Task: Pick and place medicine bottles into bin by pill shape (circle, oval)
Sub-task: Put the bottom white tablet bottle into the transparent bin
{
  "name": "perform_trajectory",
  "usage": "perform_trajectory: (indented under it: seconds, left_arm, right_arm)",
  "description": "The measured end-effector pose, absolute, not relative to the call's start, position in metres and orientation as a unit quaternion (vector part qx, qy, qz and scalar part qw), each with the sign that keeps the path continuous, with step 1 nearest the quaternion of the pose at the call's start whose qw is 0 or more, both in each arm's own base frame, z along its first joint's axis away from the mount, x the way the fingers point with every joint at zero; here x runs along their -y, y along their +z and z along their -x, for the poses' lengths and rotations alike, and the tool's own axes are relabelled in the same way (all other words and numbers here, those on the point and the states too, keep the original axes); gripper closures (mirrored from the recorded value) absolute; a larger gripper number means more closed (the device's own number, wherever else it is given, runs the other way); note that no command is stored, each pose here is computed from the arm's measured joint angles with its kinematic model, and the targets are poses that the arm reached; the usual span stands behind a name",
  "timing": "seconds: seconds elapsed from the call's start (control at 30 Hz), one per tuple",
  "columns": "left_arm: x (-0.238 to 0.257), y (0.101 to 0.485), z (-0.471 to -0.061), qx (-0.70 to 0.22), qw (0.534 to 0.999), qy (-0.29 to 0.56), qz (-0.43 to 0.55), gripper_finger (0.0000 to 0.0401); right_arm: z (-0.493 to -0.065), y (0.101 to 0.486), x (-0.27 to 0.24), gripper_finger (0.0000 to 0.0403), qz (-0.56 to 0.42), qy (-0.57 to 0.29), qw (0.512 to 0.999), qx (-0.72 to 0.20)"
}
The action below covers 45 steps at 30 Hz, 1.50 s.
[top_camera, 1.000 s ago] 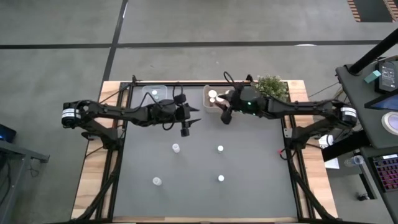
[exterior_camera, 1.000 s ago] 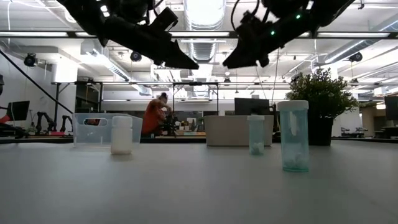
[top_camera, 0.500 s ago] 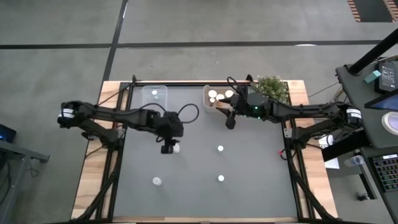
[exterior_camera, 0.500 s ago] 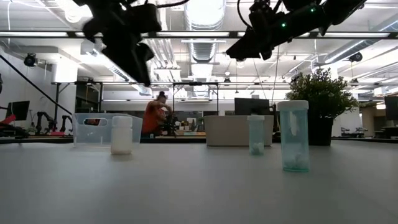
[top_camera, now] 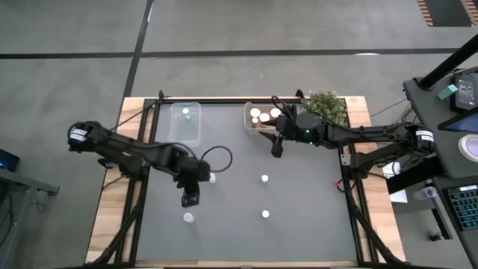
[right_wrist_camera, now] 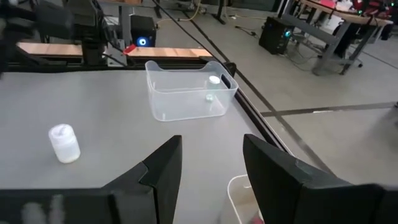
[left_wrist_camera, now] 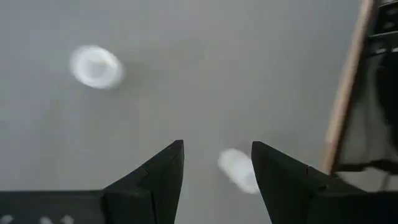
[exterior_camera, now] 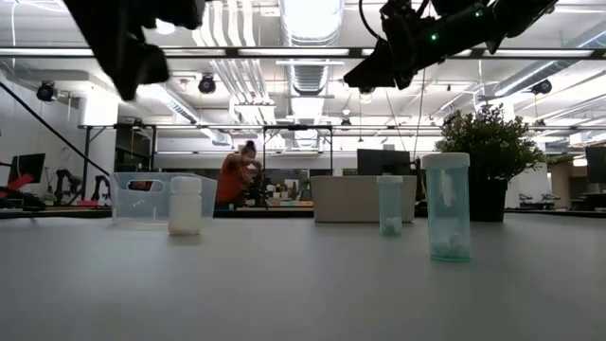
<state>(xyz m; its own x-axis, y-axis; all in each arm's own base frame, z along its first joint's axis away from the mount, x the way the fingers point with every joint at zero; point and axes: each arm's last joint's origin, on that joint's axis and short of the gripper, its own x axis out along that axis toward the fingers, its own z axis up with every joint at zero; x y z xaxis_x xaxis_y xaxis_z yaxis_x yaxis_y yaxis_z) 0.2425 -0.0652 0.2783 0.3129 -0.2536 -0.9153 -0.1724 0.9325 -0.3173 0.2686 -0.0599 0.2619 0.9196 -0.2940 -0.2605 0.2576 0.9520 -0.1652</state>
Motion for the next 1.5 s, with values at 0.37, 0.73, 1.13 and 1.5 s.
perform_trajectory:
  seconds: [0.37,0.73,1.13,1.5]
  left_arm:
    - [0.119,0.275,-0.23,-0.594,0.785,-0.03,0.172,0.0227]
    - [0.149,0.254,-0.221,-0.619,0.774,-0.031,0.129,0.0175]
    - [0.168,0.227,-0.215,-0.621,0.779,0.0,0.085,0.0157]
    - [0.176,0.206,-0.221,-0.643,0.764,0.013,0.063,0.0157]
  right_arm:
    - [-0.27,0.262,0.054,0.0239,0.066,-0.13,0.979,-0.143]
    - [-0.27,0.262,0.051,0.0239,0.058,-0.126,0.98,-0.142]
    - [-0.27,0.261,0.05,0.0239,0.041,-0.127,0.981,-0.141]
    - [-0.27,0.261,0.05,0.0239,0.042,-0.127,0.981,-0.143]
